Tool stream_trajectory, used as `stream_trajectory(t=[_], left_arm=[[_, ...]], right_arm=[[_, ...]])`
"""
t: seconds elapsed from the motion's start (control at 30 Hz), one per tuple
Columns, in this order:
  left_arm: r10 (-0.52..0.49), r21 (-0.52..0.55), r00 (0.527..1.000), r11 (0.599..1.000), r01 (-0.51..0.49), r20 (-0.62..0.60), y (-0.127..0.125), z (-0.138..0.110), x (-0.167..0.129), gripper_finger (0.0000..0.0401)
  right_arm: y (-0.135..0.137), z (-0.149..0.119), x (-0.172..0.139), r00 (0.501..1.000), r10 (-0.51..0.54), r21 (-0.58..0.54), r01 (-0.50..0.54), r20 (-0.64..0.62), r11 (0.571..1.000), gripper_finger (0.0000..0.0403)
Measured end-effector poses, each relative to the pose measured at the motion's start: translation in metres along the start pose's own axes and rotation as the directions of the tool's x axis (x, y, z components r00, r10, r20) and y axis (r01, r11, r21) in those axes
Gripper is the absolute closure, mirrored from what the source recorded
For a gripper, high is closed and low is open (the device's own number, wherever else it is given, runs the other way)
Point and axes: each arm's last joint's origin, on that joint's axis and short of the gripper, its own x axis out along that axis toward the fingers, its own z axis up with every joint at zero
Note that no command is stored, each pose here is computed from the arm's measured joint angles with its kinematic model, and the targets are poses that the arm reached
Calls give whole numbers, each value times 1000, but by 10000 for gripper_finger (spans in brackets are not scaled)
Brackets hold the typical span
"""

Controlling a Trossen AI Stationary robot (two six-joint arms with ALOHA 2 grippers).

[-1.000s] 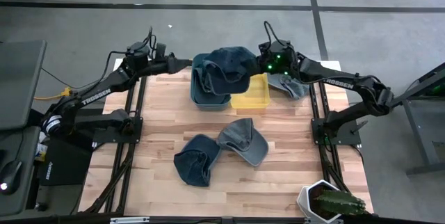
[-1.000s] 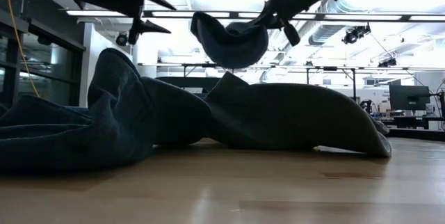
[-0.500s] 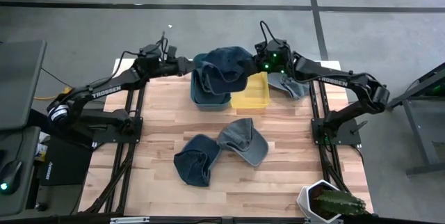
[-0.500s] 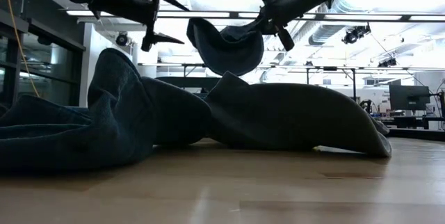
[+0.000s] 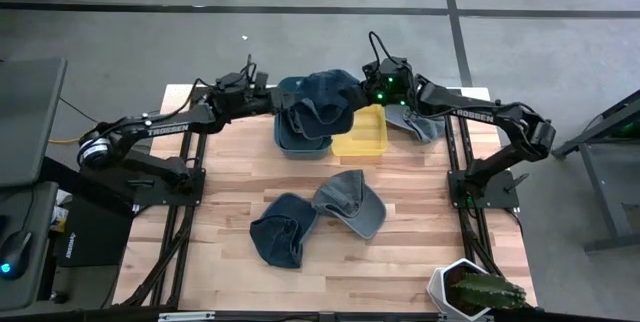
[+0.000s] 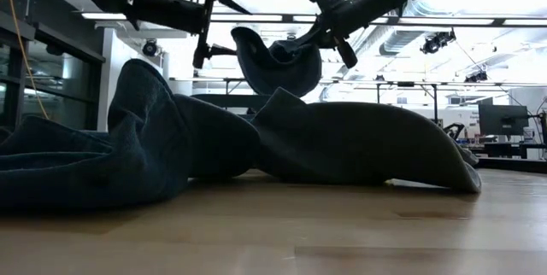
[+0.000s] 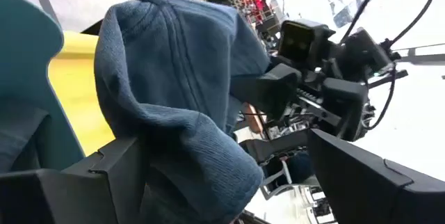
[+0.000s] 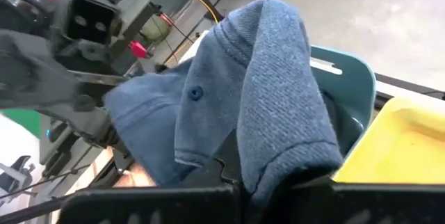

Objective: Pick & Place hat
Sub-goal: Put the top black cap into the blue bin

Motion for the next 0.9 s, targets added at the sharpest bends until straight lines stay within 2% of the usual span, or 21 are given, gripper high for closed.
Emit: stream_trajectory(t=[0.2,0.63,0.9], left_arm=[[25,-31,999,999,-26,-33,9,-5,8,73],[19,-29,999,999,-20,-37,8,-4,7,73],[47,28,999,998,-48,19,9,-3,7,73]], right_arm=[[1,1,0,1000,6,-1,-6,4,1000,400],[5,4,-1,997,67,-11,-67,25,998,400],[7,8,-2,995,92,-23,-91,49,996,400]])
